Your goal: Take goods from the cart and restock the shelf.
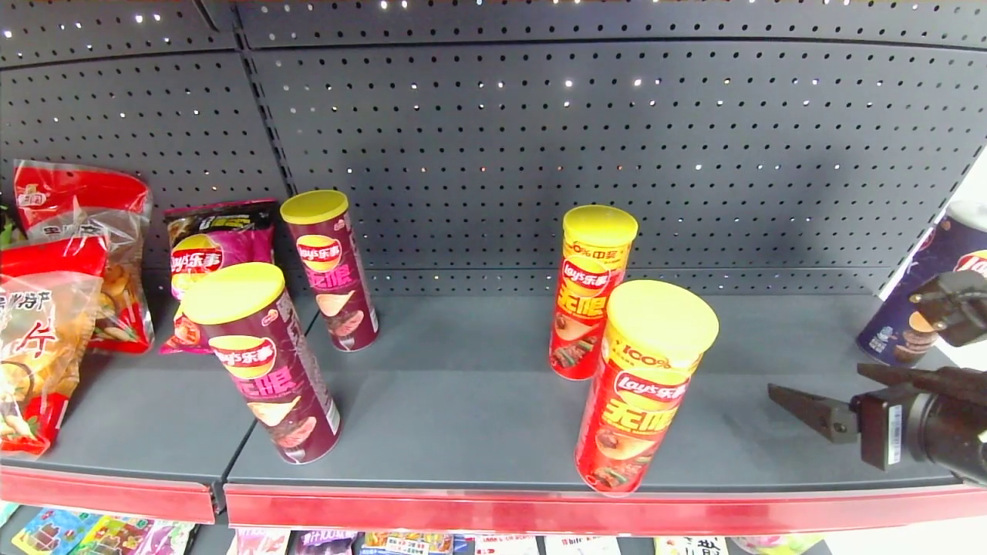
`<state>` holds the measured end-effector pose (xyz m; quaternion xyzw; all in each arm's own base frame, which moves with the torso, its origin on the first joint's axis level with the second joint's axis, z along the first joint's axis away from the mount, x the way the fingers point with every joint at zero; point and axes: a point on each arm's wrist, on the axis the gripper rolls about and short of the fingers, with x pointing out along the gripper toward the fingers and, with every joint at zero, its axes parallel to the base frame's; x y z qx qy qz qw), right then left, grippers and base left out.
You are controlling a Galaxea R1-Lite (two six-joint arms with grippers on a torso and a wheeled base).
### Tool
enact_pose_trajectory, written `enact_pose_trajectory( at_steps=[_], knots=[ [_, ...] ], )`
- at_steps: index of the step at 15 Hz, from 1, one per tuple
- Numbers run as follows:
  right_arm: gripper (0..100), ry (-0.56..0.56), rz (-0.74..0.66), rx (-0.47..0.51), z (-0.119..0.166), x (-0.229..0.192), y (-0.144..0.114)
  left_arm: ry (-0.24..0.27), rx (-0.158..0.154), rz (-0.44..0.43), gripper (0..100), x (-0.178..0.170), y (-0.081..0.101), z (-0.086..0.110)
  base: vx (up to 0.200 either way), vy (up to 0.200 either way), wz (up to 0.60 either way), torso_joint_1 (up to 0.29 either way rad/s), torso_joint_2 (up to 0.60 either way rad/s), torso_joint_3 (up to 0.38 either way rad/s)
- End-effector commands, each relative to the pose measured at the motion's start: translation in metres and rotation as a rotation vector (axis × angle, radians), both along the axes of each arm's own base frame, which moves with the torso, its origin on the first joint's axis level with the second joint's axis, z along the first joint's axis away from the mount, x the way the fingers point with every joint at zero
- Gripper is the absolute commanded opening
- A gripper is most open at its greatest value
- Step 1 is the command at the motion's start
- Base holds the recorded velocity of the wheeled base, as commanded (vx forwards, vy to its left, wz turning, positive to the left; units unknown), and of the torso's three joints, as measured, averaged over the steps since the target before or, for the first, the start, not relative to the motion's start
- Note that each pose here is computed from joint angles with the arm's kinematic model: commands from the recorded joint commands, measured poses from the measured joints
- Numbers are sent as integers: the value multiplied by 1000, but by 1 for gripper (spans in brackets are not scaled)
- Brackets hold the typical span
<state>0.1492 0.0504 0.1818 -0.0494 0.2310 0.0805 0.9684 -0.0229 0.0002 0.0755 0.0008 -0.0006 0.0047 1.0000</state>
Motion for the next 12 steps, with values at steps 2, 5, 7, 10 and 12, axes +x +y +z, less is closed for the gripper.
enact_pose_trajectory(
  at_steps=[2,5,7,10,12],
  knots=[
    [100,80,28,-49,-23,8,13,1,0,0,100,0,0,0,0,0,0,0,0,0],
    [100,105,62,-61,-28,13,23,1,0,0,100,0,0,0,0,0,0,0,0,0],
    [100,92,71,-58,-29,18,27,1,0,0,100,0,0,0,0,0,0,0,0,0],
    [100,81,103,-58,-34,24,36,1,0,0,100,0,0,0,0,0,0,0,0,0],
    [100,87,130,-62,-35,22,41,1,0,1,100,0,0,0,0,0,0,0,0,0]
  ],
)
